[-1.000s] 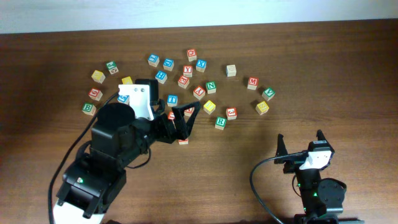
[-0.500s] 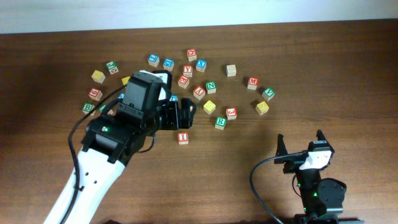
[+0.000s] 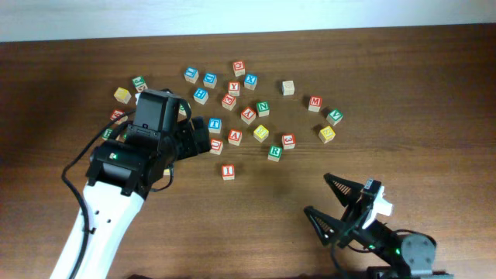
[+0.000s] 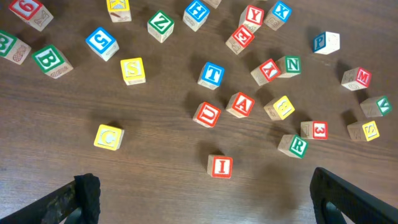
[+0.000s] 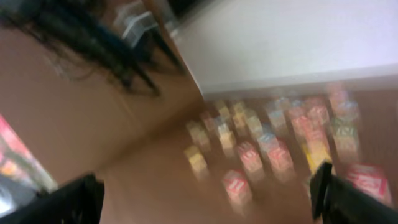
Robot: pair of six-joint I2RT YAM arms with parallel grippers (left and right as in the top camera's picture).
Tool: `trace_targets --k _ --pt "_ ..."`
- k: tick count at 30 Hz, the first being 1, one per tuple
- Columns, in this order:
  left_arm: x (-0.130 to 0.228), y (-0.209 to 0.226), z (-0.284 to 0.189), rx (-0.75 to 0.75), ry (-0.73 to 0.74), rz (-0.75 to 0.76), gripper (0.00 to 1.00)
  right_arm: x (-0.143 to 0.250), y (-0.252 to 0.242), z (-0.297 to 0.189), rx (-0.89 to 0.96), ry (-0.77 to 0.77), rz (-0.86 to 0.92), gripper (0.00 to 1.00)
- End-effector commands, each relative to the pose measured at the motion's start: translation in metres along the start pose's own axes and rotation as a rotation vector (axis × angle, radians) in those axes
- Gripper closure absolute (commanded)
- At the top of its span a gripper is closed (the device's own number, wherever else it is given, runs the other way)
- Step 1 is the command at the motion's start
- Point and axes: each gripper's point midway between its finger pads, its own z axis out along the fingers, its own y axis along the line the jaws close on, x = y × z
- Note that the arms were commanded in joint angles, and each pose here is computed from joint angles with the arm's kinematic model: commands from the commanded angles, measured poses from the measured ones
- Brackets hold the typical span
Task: Spell out ICRA
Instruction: 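Swing the right gripper forward toward the blocks right of center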
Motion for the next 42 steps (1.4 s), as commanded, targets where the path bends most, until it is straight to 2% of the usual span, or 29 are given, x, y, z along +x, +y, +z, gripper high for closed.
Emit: trace_targets --k 1,4,6,8,10,13,15,17,20,22,24,27,29,31,33,35,39,40,42 --pt "-0.003 0.004 -0.001 -0.018 -0.010 -0.017 0.01 -0.054 0.048 -0.010 -0.162 -0.196 0.001 0.02" --pt "-0.003 0.004 -0.001 -0.019 -0.010 -0.009 0.01 -0.145 0.096 -0.054 -0.205 -0.651 -0.155 0.02" --pt "-0.003 0.004 -0.001 -0.019 -0.010 -0.009 0.01 -0.186 0.127 -0.069 -0.179 -0.756 -0.269 0.02" --pt "-0.003 0.004 -0.001 -0.019 -0.010 -0.009 0.01 -0.217 0.153 -0.067 -0.100 -0.723 -0.402 0.02" --pt "-0.003 0.004 -0.001 -0.019 -0.010 -0.009 0.01 -0.241 0.164 -0.047 0.027 -0.547 -0.572 0.02" --pt "-0.003 0.004 -0.001 -0.018 -0.010 -0.009 0.01 -0.256 0.127 -0.017 0.236 -0.228 -0.519 0.02" --pt "-0.003 0.004 -0.001 -0.018 -0.010 -0.009 0.01 -0.250 0.094 0.003 0.302 -0.025 -0.414 0.02" --pt "-0.003 0.003 -0.001 -0.016 -0.008 -0.009 0.01 -0.227 0.063 0.027 0.273 0.195 -0.263 0.02" --pt "-0.002 0.004 -0.001 -0.017 -0.006 -0.009 0.01 -0.172 0.001 0.054 0.307 0.492 0.077 0.02" --pt "-0.001 0.005 -0.001 -0.022 0.002 -0.008 0.01 -0.133 -0.017 0.072 0.282 0.649 0.221 0.02" --pt "0.001 0.006 -0.001 -0.026 0.009 -0.007 0.01 -0.103 -0.012 0.097 0.154 0.753 0.339 0.02" --pt "0.002 0.006 -0.001 -0.027 0.011 -0.007 0.01 -0.095 0.026 0.137 -0.263 0.758 0.530 0.02" --pt "0.002 0.006 -0.001 -0.027 0.011 -0.007 0.01 -0.083 0.024 0.153 -0.346 0.777 0.581 0.02" --pt "0.002 0.006 -0.001 -0.027 0.011 -0.007 0.01 -0.058 0.013 0.165 -0.339 0.832 0.630 0.02" --pt "0.002 0.006 -0.001 -0.027 0.011 -0.007 0.01 -0.023 -0.012 0.172 -0.184 0.922 0.659 0.02" --pt "0.002 0.008 -0.001 -0.034 0.010 -0.006 0.01 0.010 -0.060 0.164 0.215 1.005 0.700 0.02" --pt "-0.001 0.026 -0.003 -0.137 -0.015 -0.001 0.01 0.022 -0.116 0.138 0.652 0.998 0.666 0.02" --pt "-0.001 0.028 -0.003 -0.146 -0.018 -0.001 0.01 0.025 -0.137 0.114 0.875 0.992 0.661 0.02" --pt "-0.003 0.033 0.001 -0.181 -0.024 0.002 0.01 0.024 -0.156 0.085 1.073 1.004 0.598 0.02"
